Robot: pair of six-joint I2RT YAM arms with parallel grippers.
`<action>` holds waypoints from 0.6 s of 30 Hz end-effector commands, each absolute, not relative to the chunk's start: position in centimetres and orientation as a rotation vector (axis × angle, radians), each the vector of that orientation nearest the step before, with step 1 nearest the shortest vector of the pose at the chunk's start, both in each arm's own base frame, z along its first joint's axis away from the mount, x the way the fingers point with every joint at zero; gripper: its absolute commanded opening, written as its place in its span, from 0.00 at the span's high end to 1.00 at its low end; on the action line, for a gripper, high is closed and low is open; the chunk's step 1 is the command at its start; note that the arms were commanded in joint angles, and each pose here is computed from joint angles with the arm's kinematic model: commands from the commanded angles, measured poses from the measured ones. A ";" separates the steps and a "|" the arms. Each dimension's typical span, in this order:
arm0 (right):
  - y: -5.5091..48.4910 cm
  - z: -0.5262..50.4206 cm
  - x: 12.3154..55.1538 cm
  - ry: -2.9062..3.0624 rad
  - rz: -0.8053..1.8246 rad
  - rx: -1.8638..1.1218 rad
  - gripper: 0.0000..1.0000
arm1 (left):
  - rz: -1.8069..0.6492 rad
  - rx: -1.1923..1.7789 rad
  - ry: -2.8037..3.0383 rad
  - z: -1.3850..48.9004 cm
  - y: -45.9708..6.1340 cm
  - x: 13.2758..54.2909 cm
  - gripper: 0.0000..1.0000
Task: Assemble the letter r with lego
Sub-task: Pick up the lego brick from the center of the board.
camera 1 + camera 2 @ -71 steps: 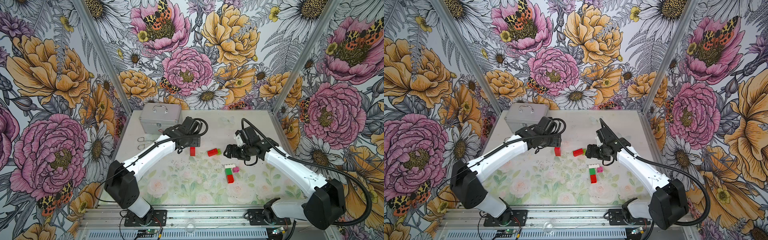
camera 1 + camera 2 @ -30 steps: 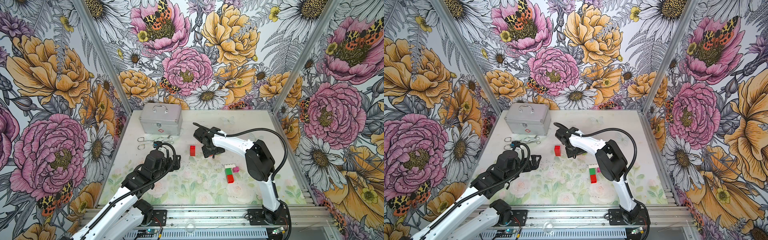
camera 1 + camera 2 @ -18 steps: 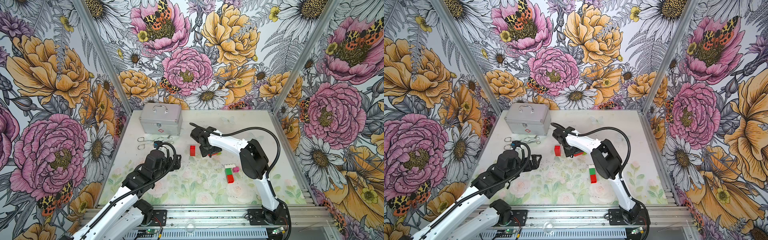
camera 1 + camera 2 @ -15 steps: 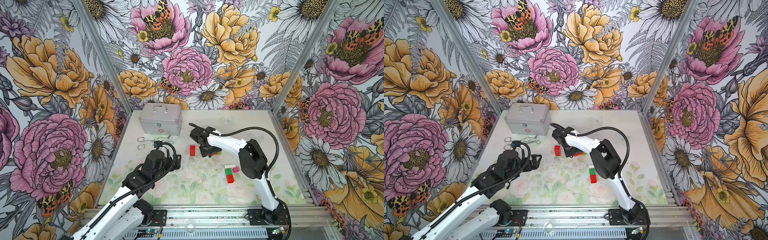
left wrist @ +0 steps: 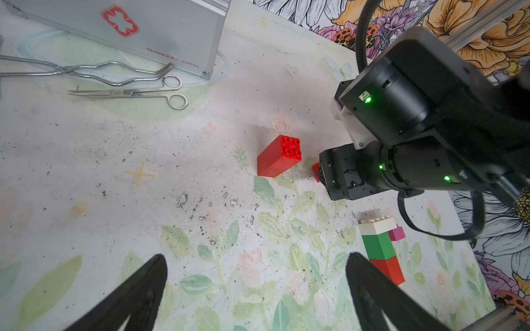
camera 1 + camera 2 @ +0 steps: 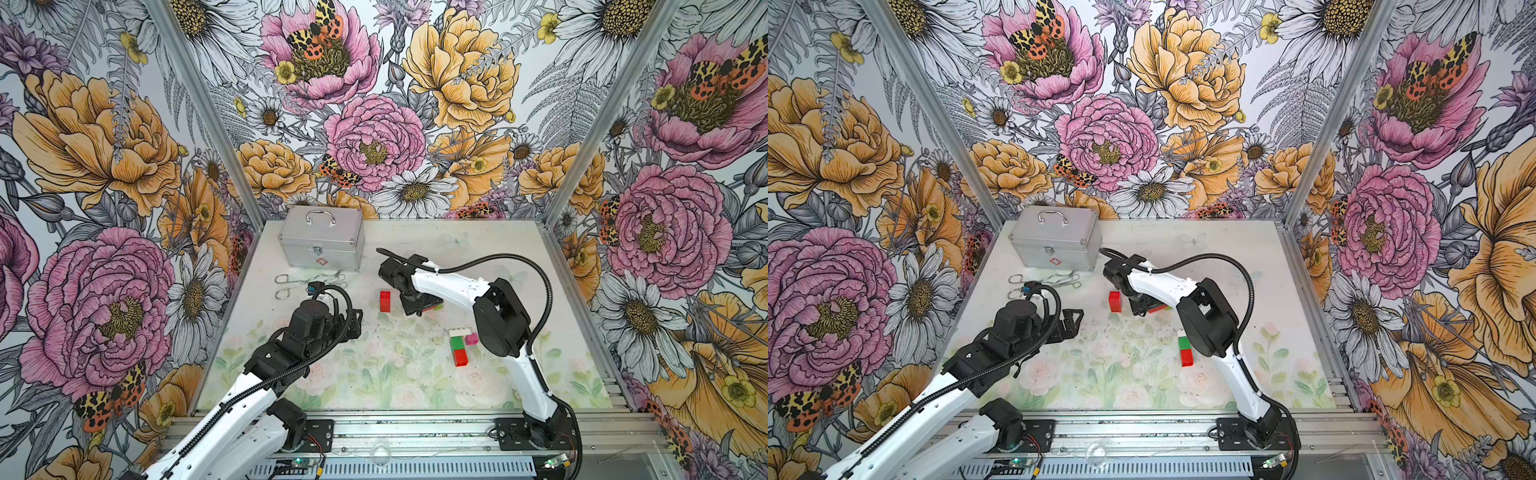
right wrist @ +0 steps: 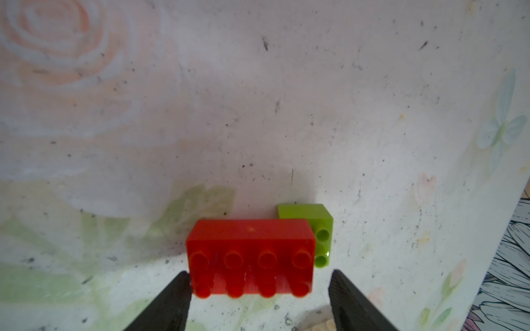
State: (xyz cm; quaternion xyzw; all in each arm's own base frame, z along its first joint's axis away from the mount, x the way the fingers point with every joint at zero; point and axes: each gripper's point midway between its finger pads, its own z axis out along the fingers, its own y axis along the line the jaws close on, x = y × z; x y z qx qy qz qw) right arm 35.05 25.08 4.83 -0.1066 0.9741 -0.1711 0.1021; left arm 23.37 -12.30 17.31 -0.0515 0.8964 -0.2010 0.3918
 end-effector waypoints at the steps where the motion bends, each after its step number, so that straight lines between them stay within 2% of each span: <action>1: 25.5 4.6 35.5 2.857 -0.524 -0.300 0.23 | -0.556 -0.145 2.259 17.5 -12.6 23.4 0.01; 18: 25.3 3.6 35.6 2.864 -0.567 -0.313 0.25 | -0.559 -0.153 2.250 17.6 -12.4 23.2 0.01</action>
